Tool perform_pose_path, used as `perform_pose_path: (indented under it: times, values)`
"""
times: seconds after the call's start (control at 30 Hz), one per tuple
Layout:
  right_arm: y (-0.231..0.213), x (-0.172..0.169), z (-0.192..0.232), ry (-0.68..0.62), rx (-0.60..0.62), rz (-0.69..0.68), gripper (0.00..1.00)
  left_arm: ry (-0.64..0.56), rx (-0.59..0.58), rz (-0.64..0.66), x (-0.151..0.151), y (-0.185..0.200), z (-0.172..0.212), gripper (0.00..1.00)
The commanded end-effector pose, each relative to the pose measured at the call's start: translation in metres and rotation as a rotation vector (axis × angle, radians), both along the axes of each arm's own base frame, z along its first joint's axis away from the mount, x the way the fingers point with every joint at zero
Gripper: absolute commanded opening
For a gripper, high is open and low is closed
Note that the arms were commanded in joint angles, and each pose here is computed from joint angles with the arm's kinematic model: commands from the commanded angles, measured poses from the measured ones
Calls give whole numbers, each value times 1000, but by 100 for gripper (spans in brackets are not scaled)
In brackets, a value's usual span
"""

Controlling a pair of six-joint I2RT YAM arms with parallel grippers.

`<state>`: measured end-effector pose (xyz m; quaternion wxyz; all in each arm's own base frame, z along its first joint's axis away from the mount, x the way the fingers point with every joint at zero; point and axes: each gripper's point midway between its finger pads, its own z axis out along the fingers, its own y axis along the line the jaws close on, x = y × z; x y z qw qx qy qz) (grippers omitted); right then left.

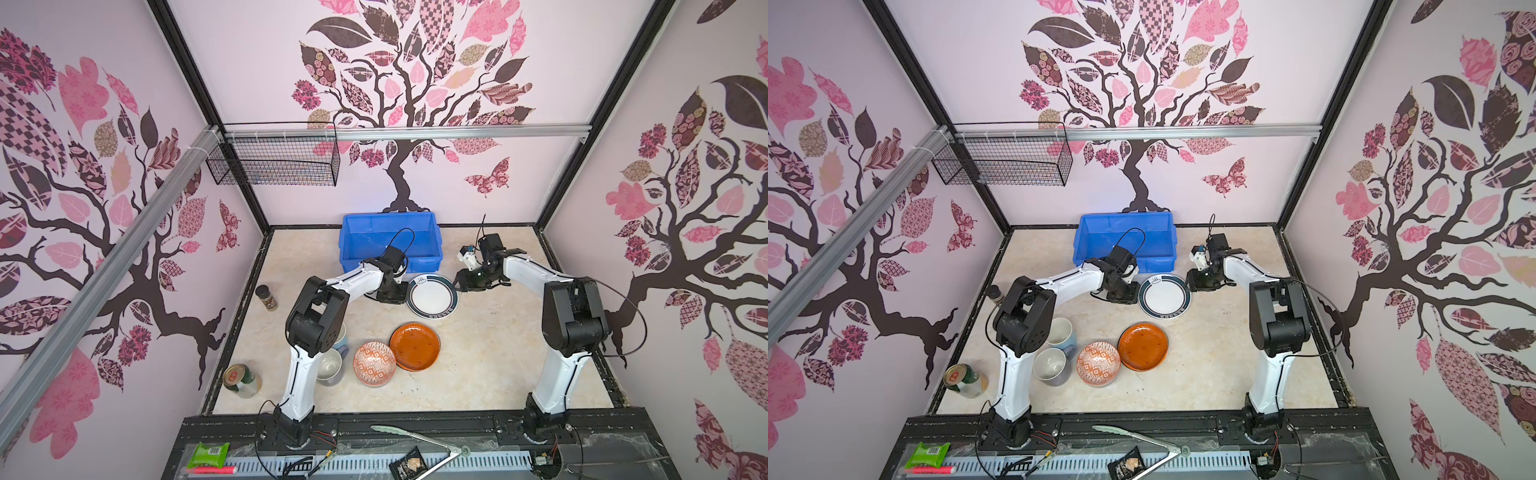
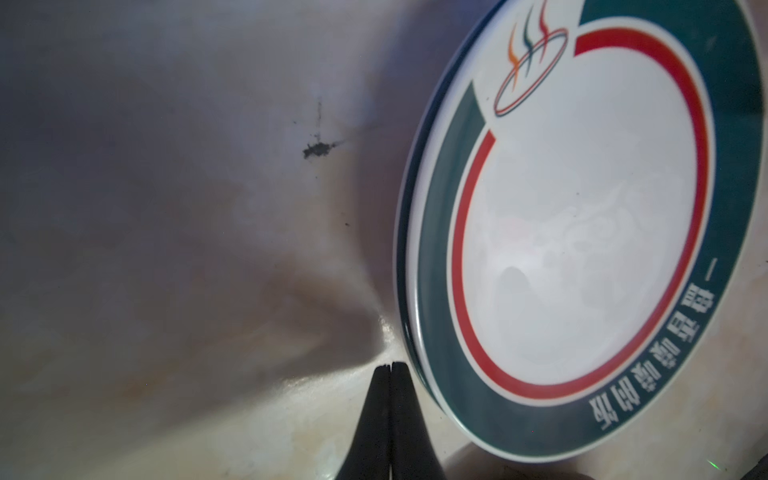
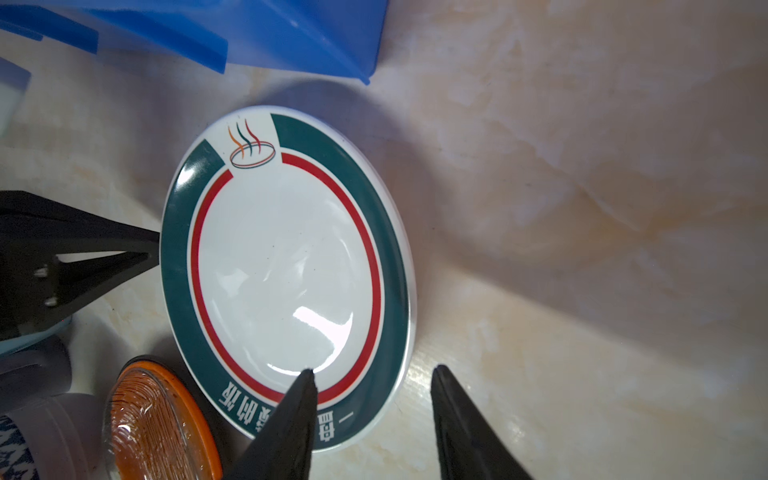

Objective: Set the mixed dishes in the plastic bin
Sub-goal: 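Lower both grippers to the top plate's rim from opposite sides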

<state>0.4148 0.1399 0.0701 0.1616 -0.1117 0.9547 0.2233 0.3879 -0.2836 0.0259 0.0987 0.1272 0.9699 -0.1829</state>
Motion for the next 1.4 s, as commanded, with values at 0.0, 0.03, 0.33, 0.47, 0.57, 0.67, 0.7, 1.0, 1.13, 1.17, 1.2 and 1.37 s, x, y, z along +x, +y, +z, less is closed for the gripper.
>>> perform_pose_path:
  times: [0.0, 0.03, 0.33, 0.47, 0.57, 0.67, 0.7, 1.0, 1.13, 1.17, 1.2, 1.37]
  values:
    - [1, 0, -14, 42, -6, 12, 47, -11, -13, -1, 7, -10, 2, 0]
    - [1, -1, -16, 46, -9, 13, 47, -12, -13, -2, 7, -12, 2, 0]
    - [-3, -4, -26, 60, -25, 13, 48, -33, 29, -4, 10, -11, 14, 0]
    - [-5, -1, -24, 54, -23, 2, 51, -50, 36, -2, 10, -8, 23, 0]
    - [-7, -1, -22, 50, -23, -2, 55, -61, 29, 1, 12, -9, 28, 0]
    - [-8, -1, -22, 51, -22, -5, 56, -72, 21, 7, 15, -10, 35, 0]
    - [-9, -2, -23, 54, -23, -8, 57, -78, 17, 6, 15, -11, 38, 0]
    - [-8, -2, -19, 50, -17, -9, 63, -119, -50, 5, 20, -21, 58, 10]
    - [-8, -2, -18, 47, -16, -9, 64, -115, -69, 3, 20, -24, 59, 11]
    - [-8, -2, -18, 47, -15, -7, 64, -112, -73, 4, 21, -25, 59, 11]
    - [-8, -2, -19, 50, -17, -8, 64, -106, -76, 2, 20, -26, 58, 11]
    - [-7, -2, -17, 46, -13, -4, 70, -91, -77, 0, 19, -27, 50, 11]
